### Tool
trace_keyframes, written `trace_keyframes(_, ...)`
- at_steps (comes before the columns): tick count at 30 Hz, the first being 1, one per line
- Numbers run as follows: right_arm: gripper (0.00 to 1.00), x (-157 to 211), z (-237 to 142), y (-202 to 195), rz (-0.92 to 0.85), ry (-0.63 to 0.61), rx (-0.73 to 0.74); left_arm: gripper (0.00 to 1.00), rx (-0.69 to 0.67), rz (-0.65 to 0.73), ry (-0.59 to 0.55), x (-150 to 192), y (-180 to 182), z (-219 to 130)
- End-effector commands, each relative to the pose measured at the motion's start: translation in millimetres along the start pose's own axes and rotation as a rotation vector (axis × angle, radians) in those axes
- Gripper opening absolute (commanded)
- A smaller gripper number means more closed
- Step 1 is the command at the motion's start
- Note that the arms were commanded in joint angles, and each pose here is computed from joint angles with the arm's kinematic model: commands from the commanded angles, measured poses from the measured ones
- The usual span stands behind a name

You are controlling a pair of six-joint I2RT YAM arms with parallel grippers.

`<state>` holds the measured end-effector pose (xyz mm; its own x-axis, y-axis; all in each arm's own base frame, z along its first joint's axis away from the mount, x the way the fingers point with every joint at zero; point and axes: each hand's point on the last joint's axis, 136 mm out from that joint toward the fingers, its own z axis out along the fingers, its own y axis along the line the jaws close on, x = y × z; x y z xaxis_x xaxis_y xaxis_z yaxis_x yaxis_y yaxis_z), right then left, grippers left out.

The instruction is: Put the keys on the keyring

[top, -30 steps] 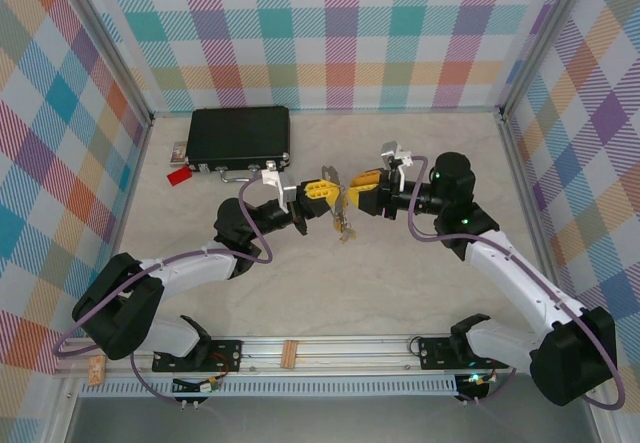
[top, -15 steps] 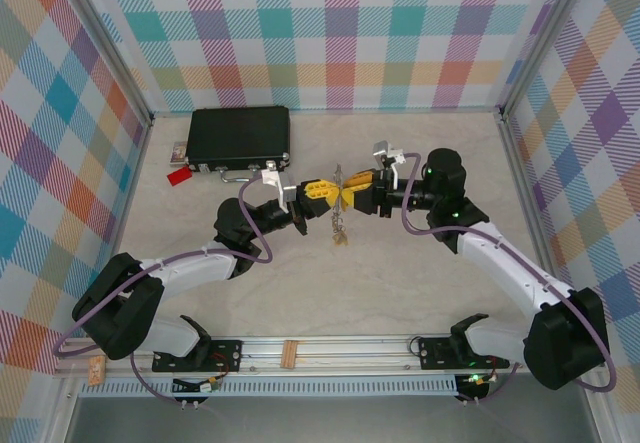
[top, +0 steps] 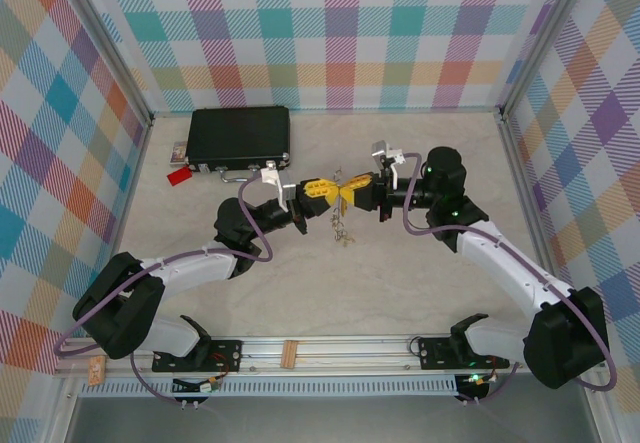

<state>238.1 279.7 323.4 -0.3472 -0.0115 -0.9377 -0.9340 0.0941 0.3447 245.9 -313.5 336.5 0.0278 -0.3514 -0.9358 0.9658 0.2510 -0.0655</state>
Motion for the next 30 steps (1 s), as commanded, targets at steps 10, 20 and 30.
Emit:
trace_keyframes(10, 0.0, 3.2, -8.6, 0.5, -0.075, 0.109, 0.108, 0.12, -0.001, 0.031, -0.034, -11.2, 2.1, -8.3)
trace_keyframes(20, 0.0, 27.5, -13.4, -25.5, -0.098, 0.327, 0.214, 0.14, -0.032, 0.049, 0.084, 15.9, 15.3, -28.6)
trace_keyframes(30, 0.0, 60.2, -8.7, -40.0, -0.183, 0.562, 0.251, 0.17, -0.013, 0.109, 0.284, 49.6, 14.9, -36.4)
